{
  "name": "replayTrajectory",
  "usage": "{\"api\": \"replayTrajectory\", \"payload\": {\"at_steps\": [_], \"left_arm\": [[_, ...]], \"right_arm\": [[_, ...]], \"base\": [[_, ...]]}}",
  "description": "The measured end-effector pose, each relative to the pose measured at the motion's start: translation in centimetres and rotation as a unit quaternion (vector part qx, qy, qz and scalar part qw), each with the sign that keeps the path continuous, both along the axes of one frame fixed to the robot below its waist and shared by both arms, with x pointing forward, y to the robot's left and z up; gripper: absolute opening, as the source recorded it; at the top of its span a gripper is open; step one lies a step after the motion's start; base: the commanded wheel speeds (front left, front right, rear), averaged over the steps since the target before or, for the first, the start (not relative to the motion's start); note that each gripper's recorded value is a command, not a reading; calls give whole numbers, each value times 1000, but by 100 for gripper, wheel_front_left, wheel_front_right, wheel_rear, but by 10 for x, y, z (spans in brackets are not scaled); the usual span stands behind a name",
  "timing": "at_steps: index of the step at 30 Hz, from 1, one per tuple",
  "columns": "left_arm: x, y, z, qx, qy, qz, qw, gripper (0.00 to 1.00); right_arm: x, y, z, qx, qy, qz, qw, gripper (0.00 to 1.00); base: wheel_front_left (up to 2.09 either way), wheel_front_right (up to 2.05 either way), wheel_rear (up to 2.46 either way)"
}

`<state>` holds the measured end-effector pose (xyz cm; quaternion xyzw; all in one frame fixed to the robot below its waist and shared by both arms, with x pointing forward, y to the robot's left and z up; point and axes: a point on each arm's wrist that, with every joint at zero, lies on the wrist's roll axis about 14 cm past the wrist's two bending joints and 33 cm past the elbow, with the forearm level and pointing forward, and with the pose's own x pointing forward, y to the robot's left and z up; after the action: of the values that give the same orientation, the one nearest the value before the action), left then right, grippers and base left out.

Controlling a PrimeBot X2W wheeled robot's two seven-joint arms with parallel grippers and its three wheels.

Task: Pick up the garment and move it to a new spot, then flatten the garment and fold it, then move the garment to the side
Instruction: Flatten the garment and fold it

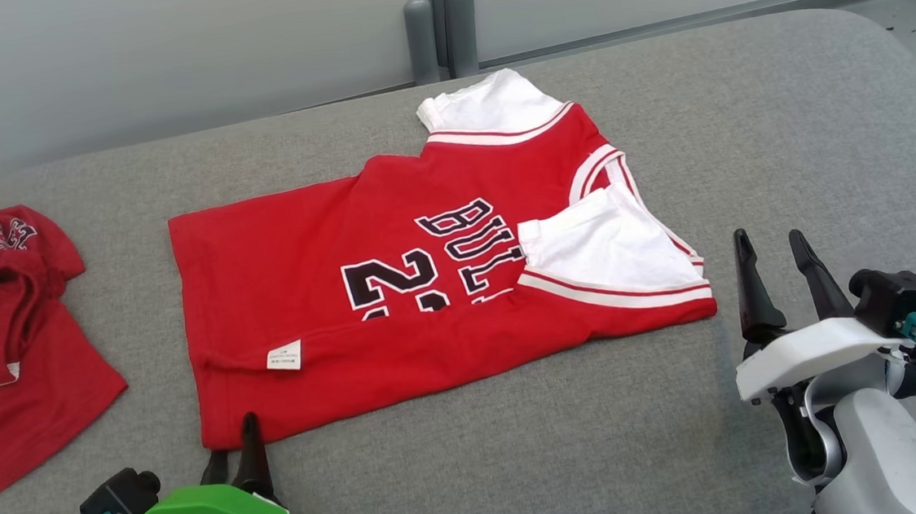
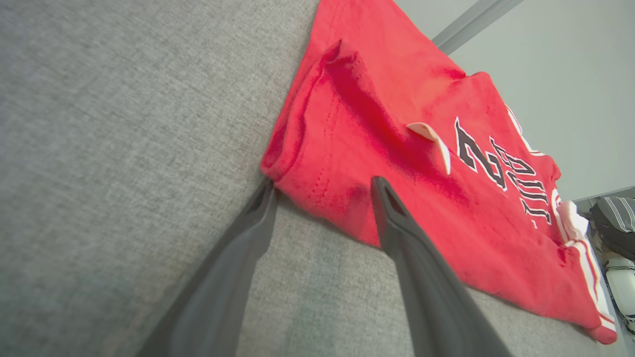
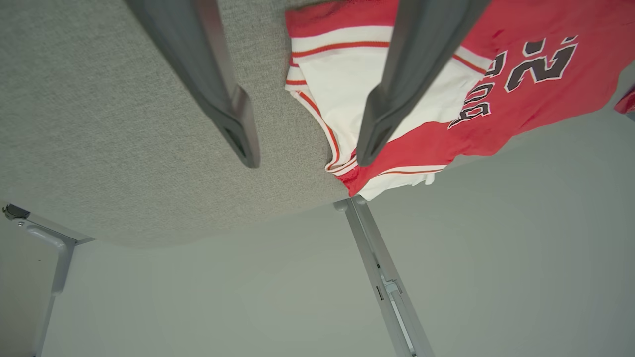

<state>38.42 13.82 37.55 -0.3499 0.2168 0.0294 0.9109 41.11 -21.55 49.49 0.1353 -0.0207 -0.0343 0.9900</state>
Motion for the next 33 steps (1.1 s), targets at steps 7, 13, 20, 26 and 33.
{"api": "replayTrajectory", "payload": {"at_steps": [7, 13, 20, 26, 33], "left_arm": [[8, -3, 7, -9, -20, 9, 1000, 0], [10, 2, 16, -7, -45, 21, 999, 0], [3, 8, 22, 2, -60, 26, 998, 0], [-5, 11, 20, 9, -54, 30, 998, 0], [-7, 15, 18, 15, -48, 37, 998, 0]], "right_arm": [[-9, -6, -7, 3, 12, -8, 1000, 100], [-17, -4, -27, 8, 47, -7, 999, 100], [-23, 9, -63, 32, 110, 8, 993, 100], [-13, 25, -79, 63, 145, 25, 987, 100], [1, 40, -93, 70, 182, 43, 980, 100]], "base": [[0, 0, 0], [0, 0, 0], [0, 0, 0], [0, 0, 0], [0, 0, 0]]}}
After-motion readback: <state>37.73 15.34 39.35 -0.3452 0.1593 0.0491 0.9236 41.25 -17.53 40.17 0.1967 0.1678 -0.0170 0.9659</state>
